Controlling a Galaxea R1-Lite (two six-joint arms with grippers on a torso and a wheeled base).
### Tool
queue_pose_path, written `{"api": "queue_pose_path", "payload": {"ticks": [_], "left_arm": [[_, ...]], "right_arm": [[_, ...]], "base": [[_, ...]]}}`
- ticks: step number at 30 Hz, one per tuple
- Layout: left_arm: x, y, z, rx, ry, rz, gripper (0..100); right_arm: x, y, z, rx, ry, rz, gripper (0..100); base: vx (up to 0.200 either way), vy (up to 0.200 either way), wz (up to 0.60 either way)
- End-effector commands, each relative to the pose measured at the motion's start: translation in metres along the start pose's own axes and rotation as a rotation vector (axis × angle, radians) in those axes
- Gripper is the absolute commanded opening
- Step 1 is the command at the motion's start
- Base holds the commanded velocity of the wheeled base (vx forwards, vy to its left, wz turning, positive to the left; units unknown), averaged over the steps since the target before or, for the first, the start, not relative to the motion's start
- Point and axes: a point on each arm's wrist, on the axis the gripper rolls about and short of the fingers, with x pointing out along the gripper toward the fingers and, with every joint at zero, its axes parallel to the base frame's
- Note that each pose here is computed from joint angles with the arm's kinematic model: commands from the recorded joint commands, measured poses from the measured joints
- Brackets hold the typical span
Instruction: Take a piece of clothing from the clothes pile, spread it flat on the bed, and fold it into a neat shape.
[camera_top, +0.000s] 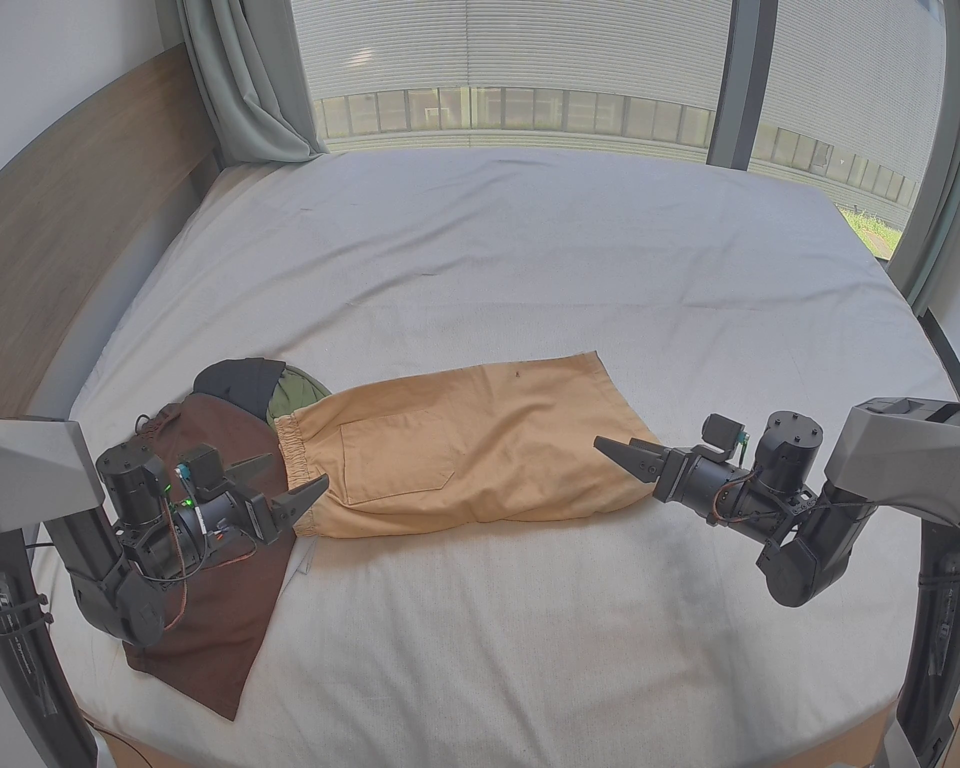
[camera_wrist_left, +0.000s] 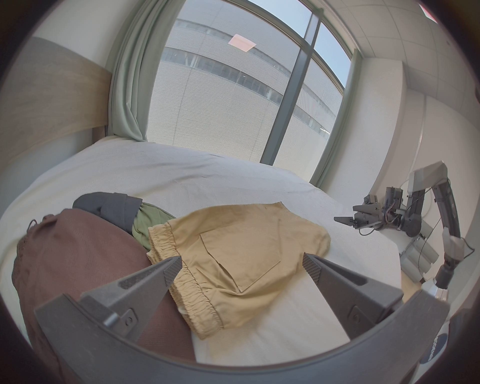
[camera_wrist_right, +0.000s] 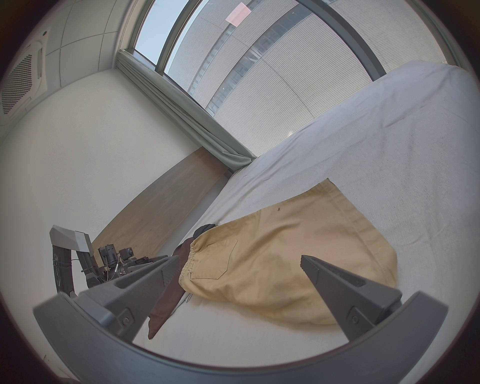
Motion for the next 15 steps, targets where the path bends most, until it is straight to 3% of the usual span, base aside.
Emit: {"api": "queue_pose_path", "payload": {"ticks": [1,15], "left_arm": [[-0.002,0.004,0.001,0.02,-0.005,0.009,100],[-0.003,0.009,0.001,0.031,-0.006,0.006,100]], "right_arm": [[0.002,0.001,-0.004,0.013,0.004,-0.005,100],[0.009,-0.01,-0.042,0.092,0.088,-0.051,100]], "base": [[0.0,0.0,0.0],[0.0,0.0,0.0]]}}
